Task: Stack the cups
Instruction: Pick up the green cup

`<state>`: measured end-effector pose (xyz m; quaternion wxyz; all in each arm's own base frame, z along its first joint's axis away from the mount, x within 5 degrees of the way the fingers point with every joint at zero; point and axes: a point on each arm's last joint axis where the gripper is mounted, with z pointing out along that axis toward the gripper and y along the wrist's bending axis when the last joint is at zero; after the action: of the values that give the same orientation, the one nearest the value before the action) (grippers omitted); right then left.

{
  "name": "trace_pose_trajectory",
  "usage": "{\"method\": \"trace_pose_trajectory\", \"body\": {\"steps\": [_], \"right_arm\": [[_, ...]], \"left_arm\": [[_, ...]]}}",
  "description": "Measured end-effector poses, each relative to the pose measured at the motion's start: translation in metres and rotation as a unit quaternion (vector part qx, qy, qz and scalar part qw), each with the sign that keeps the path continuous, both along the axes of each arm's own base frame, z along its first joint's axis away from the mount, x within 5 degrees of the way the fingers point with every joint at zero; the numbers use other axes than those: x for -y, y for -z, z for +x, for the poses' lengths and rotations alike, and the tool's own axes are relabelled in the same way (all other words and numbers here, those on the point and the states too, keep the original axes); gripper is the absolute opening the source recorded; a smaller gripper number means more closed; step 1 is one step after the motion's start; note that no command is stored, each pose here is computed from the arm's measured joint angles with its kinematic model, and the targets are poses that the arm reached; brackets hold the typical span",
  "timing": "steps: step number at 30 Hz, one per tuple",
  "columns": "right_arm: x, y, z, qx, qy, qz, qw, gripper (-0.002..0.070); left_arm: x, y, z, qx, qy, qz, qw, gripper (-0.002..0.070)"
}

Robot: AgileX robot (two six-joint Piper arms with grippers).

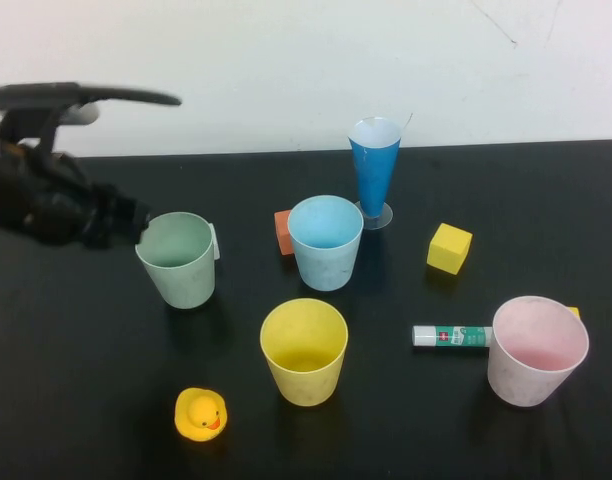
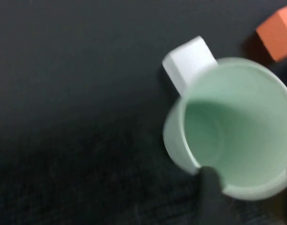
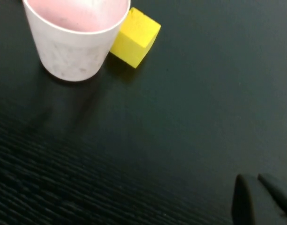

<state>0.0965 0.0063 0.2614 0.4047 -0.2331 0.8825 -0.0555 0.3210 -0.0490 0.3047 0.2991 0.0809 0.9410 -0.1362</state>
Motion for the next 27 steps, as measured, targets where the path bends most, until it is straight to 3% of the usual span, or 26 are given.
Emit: {"method": "trace_pose_trajectory", "body": {"steps": [4,6,8,11,15,17,22,27], "right_arm": [[0.0,0.0,0.0,-0.001,0.0,0.0,1.0,-0.0003],[0.0,0.0,0.0,-0.001,0.0,0.0,1.0,-0.0003],[0.0,0.0,0.0,-0.001,0.0,0.0,1.0,-0.0003],[0.0,0.0,0.0,-0.001,0.0,0.0,1.0,-0.0003],[0.0,0.0,0.0,-0.001,0.0,0.001,1.0,-0.0003],[0.0,0.0,0.0,-0.001,0.0,0.003,1.0,-0.0003],[-0.001,0.0,0.0,0.0,0.0,0.012,1.0,-0.0003],[-0.002,0.0,0.0,0.001,0.0,0.02,1.0,-0.0003]], "left_arm": [[0.003,0.015,0.033,-0.016,0.011,0.007,1.0,0.0449],[0.004,0.026,0.047,-0.028,0.016,0.011,0.999,0.0491],[0.005,0.037,0.057,-0.039,0.019,0.013,0.999,0.0487],[0.006,0.054,0.069,-0.056,0.02,0.015,0.998,0.04],[0.006,0.071,0.078,-0.07,0.017,0.014,0.997,0.0152],[0.007,0.073,0.079,-0.071,0.015,0.009,0.997,0.007],[0.01,0.066,0.079,-0.072,0.018,-0.006,0.997,0.0048],[0.019,0.023,0.067,-0.04,0.066,-0.013,0.997,0.0048]]}}
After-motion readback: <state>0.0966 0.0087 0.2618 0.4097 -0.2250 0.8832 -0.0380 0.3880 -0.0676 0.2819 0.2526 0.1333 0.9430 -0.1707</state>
